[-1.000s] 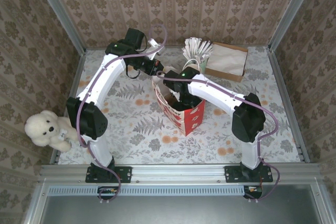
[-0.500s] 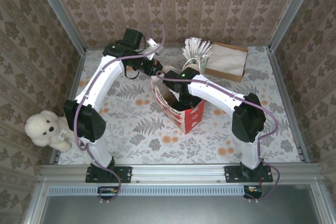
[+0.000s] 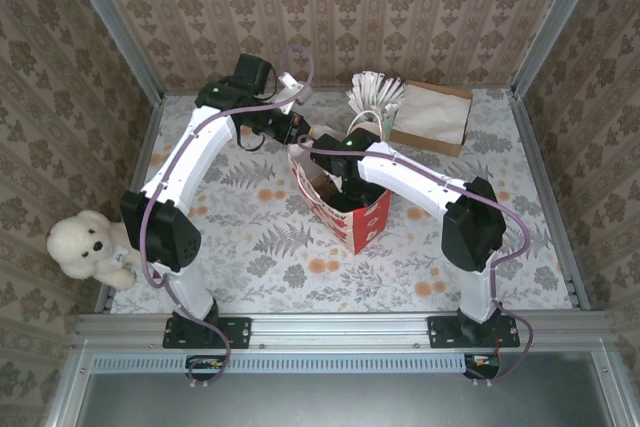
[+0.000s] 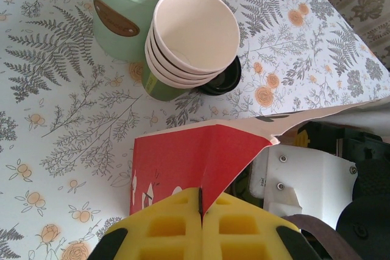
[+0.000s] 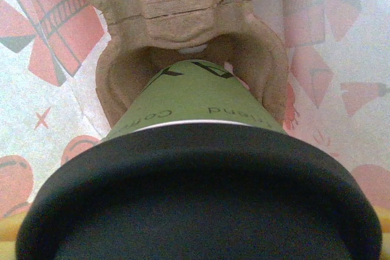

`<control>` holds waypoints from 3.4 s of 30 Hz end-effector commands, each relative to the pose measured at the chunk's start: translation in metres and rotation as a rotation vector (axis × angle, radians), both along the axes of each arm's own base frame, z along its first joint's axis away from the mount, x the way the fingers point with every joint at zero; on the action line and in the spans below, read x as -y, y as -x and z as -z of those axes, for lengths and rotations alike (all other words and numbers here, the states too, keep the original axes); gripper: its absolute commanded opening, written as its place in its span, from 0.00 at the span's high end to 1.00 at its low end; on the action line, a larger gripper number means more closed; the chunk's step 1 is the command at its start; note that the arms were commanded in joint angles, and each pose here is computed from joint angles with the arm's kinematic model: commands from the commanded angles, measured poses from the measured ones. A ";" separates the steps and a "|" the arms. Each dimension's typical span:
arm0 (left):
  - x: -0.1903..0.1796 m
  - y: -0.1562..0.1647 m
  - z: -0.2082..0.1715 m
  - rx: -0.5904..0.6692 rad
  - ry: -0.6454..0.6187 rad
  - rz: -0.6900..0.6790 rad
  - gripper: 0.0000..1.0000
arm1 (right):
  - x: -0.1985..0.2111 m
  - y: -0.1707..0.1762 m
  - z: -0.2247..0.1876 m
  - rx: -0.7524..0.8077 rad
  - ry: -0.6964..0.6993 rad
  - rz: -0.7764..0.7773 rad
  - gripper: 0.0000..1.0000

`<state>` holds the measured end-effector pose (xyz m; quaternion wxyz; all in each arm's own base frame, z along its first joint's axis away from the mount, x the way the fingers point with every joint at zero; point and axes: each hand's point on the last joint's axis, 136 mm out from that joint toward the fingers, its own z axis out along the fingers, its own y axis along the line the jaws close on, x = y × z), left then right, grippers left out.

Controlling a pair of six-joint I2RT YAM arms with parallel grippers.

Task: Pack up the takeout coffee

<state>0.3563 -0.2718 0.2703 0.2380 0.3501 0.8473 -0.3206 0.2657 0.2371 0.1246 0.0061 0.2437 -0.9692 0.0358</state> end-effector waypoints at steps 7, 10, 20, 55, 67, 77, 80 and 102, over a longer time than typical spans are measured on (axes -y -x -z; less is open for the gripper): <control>-0.003 0.003 -0.018 0.045 0.024 -0.006 1.00 | 0.002 -0.006 -0.003 0.021 0.008 0.021 0.36; -0.004 0.004 -0.018 0.044 0.022 -0.005 1.00 | 0.003 -0.010 -0.005 0.046 0.009 0.022 0.37; -0.003 0.004 -0.020 0.049 0.025 -0.006 1.00 | 0.001 -0.012 -0.007 0.078 -0.023 0.018 0.37; -0.001 0.009 -0.016 0.033 0.021 -0.003 1.00 | 0.005 -0.018 0.002 0.121 -0.023 0.031 0.37; 0.001 0.008 -0.013 0.026 0.028 -0.005 1.00 | 0.000 -0.020 0.003 0.133 -0.048 0.022 0.37; 0.001 0.007 -0.013 0.023 0.028 -0.006 1.00 | -0.002 -0.024 0.010 0.138 -0.063 0.018 0.38; 0.002 0.008 -0.013 0.021 0.030 -0.006 1.00 | -0.002 -0.023 0.015 0.129 -0.058 0.017 0.37; 0.002 0.002 -0.016 0.036 0.033 -0.026 1.00 | 0.008 -0.016 0.043 0.090 -0.030 0.019 0.38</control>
